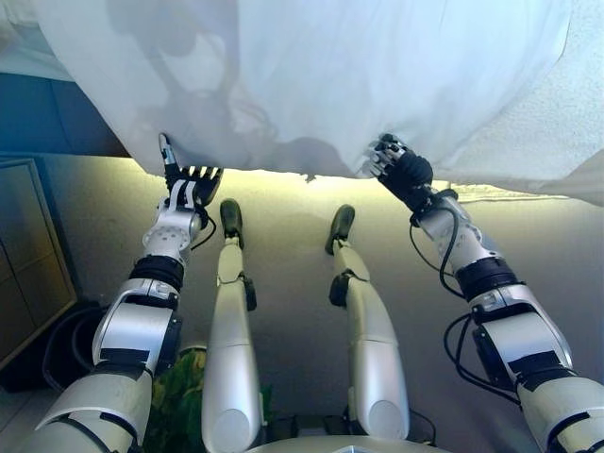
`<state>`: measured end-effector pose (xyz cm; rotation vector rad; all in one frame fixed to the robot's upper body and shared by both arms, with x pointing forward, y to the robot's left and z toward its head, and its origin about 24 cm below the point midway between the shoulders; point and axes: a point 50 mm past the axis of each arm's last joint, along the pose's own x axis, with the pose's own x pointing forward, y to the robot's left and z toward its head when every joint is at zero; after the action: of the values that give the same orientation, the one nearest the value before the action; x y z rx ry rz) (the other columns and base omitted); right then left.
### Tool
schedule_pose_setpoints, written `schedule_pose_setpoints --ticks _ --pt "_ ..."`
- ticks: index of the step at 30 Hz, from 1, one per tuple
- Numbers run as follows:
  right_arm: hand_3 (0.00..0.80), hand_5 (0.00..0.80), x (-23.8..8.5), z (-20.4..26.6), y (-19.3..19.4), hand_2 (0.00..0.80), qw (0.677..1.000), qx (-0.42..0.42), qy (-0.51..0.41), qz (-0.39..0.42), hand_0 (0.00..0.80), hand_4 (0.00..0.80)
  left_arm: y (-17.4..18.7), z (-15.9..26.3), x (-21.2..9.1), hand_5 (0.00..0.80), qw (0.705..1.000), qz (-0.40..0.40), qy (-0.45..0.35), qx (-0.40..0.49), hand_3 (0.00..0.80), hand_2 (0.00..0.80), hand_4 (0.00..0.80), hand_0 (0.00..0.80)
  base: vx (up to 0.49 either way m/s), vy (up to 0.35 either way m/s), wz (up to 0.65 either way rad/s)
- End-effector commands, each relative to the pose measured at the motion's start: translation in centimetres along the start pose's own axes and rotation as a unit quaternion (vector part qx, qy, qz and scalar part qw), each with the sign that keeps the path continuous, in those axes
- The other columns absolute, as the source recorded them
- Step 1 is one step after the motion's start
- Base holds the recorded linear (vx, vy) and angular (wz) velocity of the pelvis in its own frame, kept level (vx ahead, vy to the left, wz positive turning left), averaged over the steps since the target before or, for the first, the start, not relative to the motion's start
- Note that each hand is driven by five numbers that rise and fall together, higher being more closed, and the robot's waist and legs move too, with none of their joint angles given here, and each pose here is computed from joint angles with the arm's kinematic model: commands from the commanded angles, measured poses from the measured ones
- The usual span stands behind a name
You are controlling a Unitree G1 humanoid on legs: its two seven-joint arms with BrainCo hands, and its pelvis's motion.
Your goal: Make the bed neatly
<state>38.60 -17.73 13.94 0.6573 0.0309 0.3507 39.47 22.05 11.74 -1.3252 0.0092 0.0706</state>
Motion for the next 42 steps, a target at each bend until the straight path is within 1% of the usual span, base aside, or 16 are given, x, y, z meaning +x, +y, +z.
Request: schedule_pose_setpoints --ticks 1,5,6,7,8,17,31,32,33,34,38,42 --pt "0.800 0.800 -0.4 2.2 0.1 0.800 0.999 -0.018 -0.027 0.023 0.800 0.800 -2.0 3.4 0.3 0.000 0.997 -0.039 -0.064 -0.022 0.000 0.000 0.000 0.000 -0.020 0.042 -0.02" --pt "0.800 0.800 -0.5 2.4 0.0 0.800 0.999 -0.019 -0.028 0.025 0.800 0.800 -1.9 3.8 0.2 0.000 0.997 -0.036 -0.064 -0.017 0.000 0.000 0.000 0.000 0.000 0.000 0.00" --pt "0.800 0.800 -0.5 2.5 0.0 0.800 0.999 -0.020 -0.028 0.025 0.800 0.800 -1.8 4.0 0.1 0.298 0.997 -0.036 -0.067 -0.017 0.298 0.298 0.298 0.298 0.000 0.000 0.00" --pt "0.800 0.800 -0.5 2.5 0.0 0.800 0.999 -0.021 -0.027 0.024 0.800 0.800 -1.8 4.1 0.1 0.653 0.997 -0.036 -0.070 -0.019 0.653 0.653 0.653 0.653 0.000 0.000 0.00" --pt "0.800 0.800 -0.5 2.6 0.0 0.800 0.999 -0.023 -0.026 0.024 0.800 0.800 -1.9 4.2 0.1 0.800 0.996 -0.038 -0.072 -0.018 0.800 0.800 0.800 0.800 0.000 0.000 0.00" --pt "0.800 0.800 -0.5 1.8 -0.2 0.800 1.000 -0.009 -0.016 0.019 0.800 0.800 -2.1 3.1 0.2 0.800 0.997 -0.053 -0.061 0.004 0.800 0.800 0.800 0.800 0.005 -0.007 0.00" --pt "0.800 0.800 -0.6 0.5 -0.8 0.800 1.000 0.000 0.007 -0.003 0.800 0.800 -0.9 0.0 -0.1 0.800 0.997 -0.073 0.000 0.025 0.800 0.800 0.800 0.800 0.027 0.003 0.00" --pt "0.759 0.759 -0.7 0.2 -0.9 0.759 1.000 0.001 0.010 -0.006 0.759 0.759 -0.7 -0.3 -0.3 0.800 0.997 -0.077 0.005 0.024 0.800 0.800 0.800 0.800 0.039 0.007 0.02" --pt "0.207 0.207 -0.9 -0.1 -1.1 0.207 1.000 0.003 0.016 -0.011 0.207 0.207 -0.3 -0.7 -0.5 0.800 0.996 -0.081 0.010 0.024 0.800 0.800 0.800 0.800 0.040 0.004 0.02" --pt "0.000 0.000 -1.0 -0.3 -1.2 0.000 1.000 0.004 0.020 -0.015 0.000 0.000 -0.1 -1.0 -0.6 0.800 0.996 -0.084 0.013 0.024 0.800 0.800 0.800 0.800 0.044 -0.005 0.01" --pt "0.000 0.000 -1.9 -1.7 -2.3 0.000 0.999 0.016 0.033 -0.034 0.000 0.000 2.3 -2.6 -2.0 0.800 0.994 -0.100 0.036 0.014 0.800 0.800 0.800 0.800 0.049 -0.014 0.03" --pt "0.000 0.000 -3.1 -3.4 -3.3 0.000 0.997 0.017 0.049 -0.051 0.000 0.000 6.0 -4.1 -4.6 0.800 0.994 -0.089 0.054 0.015 0.800 0.800 0.800 0.800 0.046 -0.016 0.15"
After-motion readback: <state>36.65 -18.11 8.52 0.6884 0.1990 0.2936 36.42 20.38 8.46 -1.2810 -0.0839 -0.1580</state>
